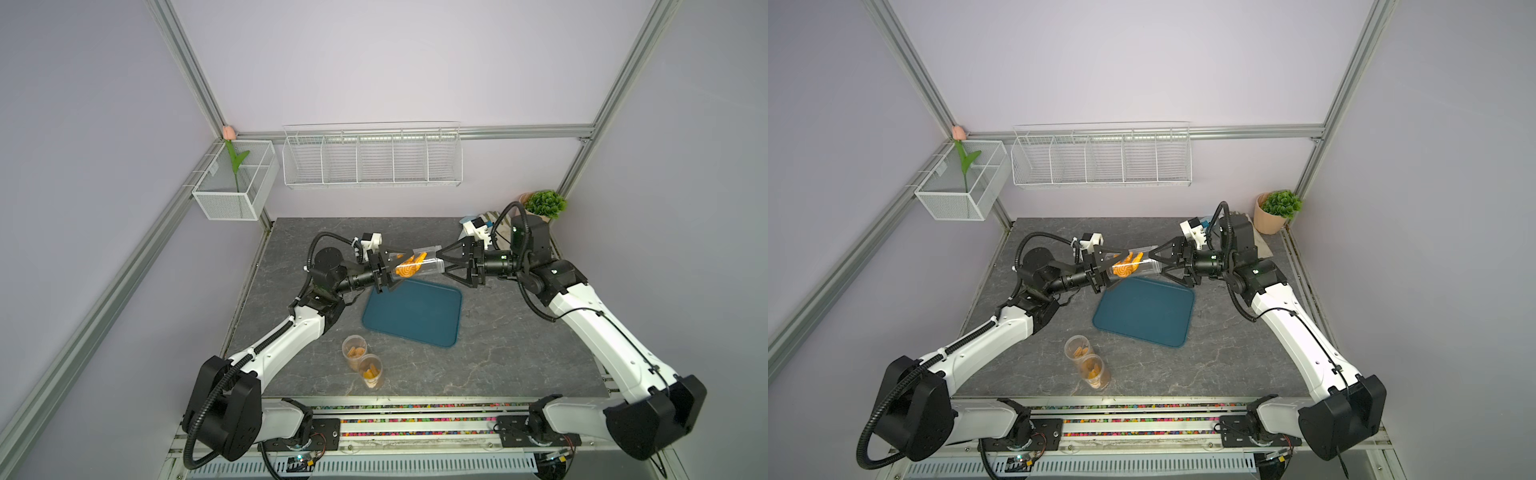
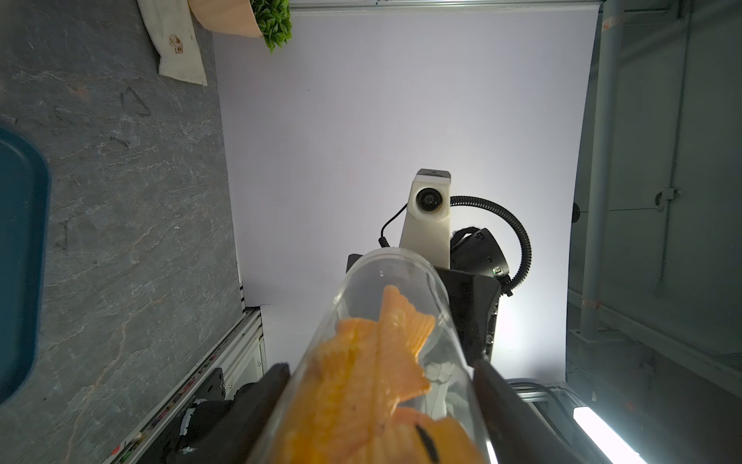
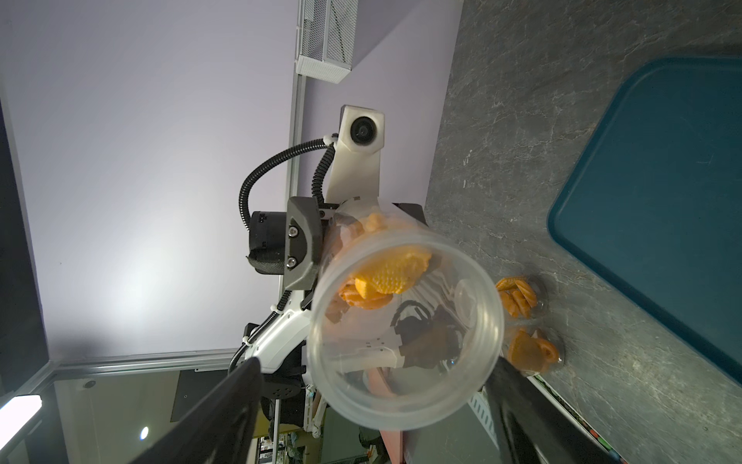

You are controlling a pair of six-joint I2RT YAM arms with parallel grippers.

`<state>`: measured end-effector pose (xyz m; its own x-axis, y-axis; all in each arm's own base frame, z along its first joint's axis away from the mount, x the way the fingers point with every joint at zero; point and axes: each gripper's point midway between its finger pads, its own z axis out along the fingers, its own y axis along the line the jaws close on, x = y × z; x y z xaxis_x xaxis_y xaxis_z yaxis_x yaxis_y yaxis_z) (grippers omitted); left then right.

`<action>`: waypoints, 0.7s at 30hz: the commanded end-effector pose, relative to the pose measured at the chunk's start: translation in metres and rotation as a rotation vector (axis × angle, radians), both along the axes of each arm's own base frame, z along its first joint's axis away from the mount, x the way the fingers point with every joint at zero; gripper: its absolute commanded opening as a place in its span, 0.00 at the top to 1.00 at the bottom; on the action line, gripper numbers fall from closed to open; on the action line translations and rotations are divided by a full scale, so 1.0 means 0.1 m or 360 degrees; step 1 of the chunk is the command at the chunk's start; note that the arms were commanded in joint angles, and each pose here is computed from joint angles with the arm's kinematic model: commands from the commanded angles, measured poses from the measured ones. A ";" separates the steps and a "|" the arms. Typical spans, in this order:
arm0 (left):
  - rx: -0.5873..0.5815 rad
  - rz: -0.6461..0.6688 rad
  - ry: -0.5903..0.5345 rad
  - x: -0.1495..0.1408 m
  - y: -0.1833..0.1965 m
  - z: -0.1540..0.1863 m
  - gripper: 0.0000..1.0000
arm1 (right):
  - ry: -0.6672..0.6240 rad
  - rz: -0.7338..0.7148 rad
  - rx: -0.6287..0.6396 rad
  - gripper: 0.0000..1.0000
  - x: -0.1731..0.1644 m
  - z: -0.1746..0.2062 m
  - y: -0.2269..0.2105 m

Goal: Pour the cookies out of the jar
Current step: Unscrew the lid from the jar.

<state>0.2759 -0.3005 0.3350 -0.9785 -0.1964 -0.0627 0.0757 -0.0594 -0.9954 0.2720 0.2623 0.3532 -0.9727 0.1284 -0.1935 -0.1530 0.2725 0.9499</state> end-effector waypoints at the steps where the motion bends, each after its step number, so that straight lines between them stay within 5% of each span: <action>1: -0.0022 -0.0060 -0.0052 -0.13 0.01 0.09 0.29 | -0.0027 0.0030 0.0067 0.12 -0.12 0.22 -0.05; 21: 0.0018 -0.0127 -0.0080 -0.18 -0.01 0.12 0.29 | 0.0065 0.0106 0.0023 0.08 -0.08 -0.01 -0.04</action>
